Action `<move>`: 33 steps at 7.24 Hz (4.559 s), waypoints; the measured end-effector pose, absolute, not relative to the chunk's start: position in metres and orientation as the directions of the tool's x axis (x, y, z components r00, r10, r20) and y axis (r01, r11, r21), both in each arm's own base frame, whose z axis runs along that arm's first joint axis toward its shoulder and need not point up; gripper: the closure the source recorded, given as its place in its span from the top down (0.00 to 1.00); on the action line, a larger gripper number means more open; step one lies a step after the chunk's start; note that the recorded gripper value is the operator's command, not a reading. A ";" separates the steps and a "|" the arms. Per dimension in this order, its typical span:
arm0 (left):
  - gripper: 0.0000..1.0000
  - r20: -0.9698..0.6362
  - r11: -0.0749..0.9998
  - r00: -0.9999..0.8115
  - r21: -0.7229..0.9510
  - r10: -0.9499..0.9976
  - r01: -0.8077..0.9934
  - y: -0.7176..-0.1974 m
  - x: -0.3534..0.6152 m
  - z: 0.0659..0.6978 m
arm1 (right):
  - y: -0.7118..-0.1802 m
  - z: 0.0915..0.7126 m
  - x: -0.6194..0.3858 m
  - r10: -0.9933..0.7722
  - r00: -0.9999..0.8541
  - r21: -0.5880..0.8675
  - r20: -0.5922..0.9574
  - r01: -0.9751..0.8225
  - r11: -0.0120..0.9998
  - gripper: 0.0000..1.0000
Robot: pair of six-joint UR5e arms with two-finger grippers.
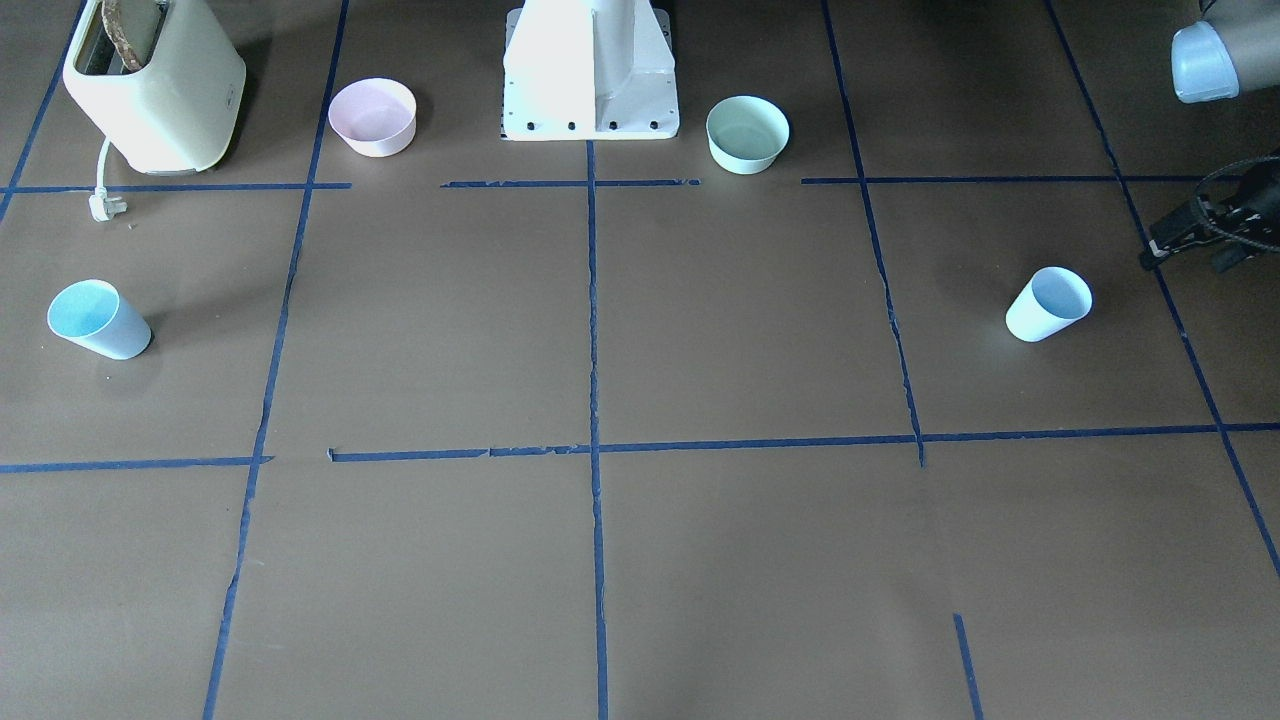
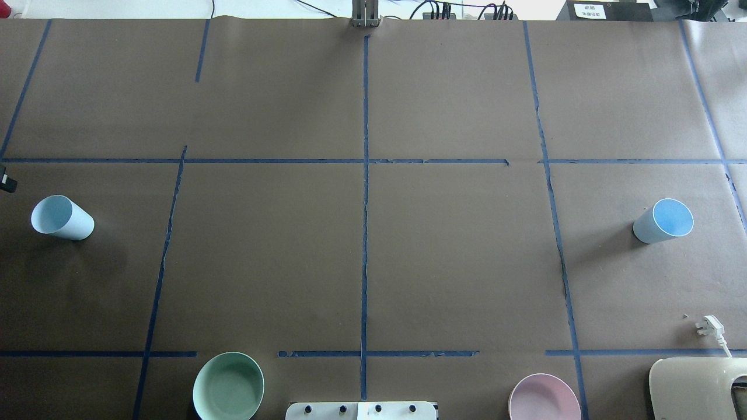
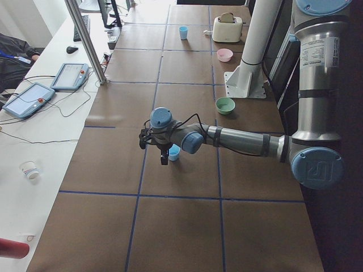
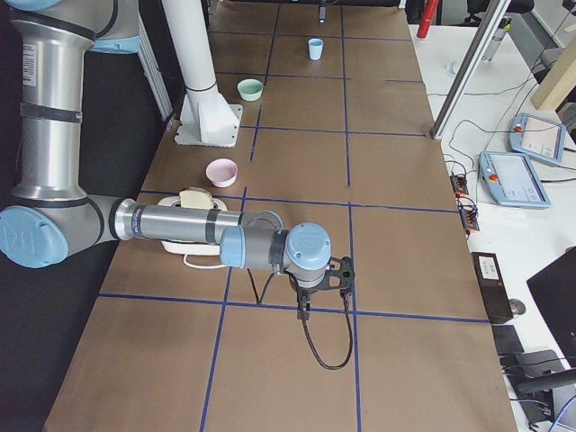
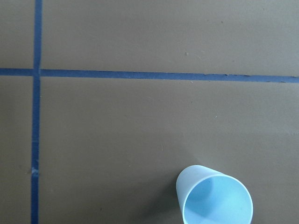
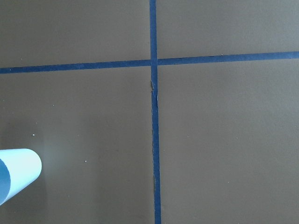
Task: Stack blue cups with both arms
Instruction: 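Lower the left gripper onto the light-blue cup and close on it, then carry the light-blue cup with the left gripper to the table center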
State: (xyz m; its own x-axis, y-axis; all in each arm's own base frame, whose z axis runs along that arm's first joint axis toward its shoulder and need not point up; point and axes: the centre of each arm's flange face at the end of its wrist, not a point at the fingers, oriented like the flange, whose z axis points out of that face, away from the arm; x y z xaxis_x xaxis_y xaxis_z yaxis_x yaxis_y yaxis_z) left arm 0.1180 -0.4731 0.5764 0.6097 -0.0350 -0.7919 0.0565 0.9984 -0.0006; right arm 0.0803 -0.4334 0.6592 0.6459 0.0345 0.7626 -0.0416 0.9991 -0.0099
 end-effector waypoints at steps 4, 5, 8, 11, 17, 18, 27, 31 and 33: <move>1.00 -0.784 0.997 0.619 -0.009 -0.051 0.072 -0.464 0.166 0.608 | -0.434 0.659 0.081 0.033 0.646 -0.008 0.762 -0.042 0.999 1.00; 1.00 -0.783 0.998 0.620 -0.009 -0.046 0.064 -0.462 0.171 0.609 | -0.434 0.658 0.081 0.033 0.646 -0.007 0.762 -0.042 0.999 1.00; 0.23 -0.783 0.999 0.621 -0.008 -0.031 0.039 -0.458 0.183 0.610 | -0.433 0.658 0.082 0.034 0.646 -0.007 0.762 -0.044 0.999 1.00; 0.00 -0.785 0.999 0.619 -0.005 -0.026 0.035 -0.457 0.184 0.607 | -0.433 0.658 0.082 0.035 0.646 -0.006 0.762 -0.047 0.999 1.00; 0.00 -0.807 0.998 0.587 -0.067 -0.059 0.009 -0.469 0.192 0.469 | -0.434 0.654 0.085 0.032 0.645 0.003 0.763 -0.053 0.999 1.00; 0.00 -0.801 0.996 0.592 -0.091 -0.086 0.021 -0.481 0.202 0.413 | -0.434 0.651 0.086 0.028 0.645 0.009 0.763 -0.054 0.999 1.00; 0.00 -0.789 0.963 0.553 -0.219 -0.268 0.155 -0.451 0.555 0.181 | -0.434 0.646 0.086 0.020 0.646 0.019 0.763 -0.055 0.998 1.00; 1.00 -0.789 0.965 0.555 -0.213 -0.264 0.157 -0.450 0.575 0.180 | -0.435 0.644 0.086 0.020 0.645 0.021 0.764 -0.055 0.998 1.00; 1.00 -0.795 0.965 0.548 -0.211 -0.262 0.155 -0.449 0.574 0.178 | -0.435 0.644 0.086 0.020 0.645 0.021 0.764 -0.055 0.998 1.00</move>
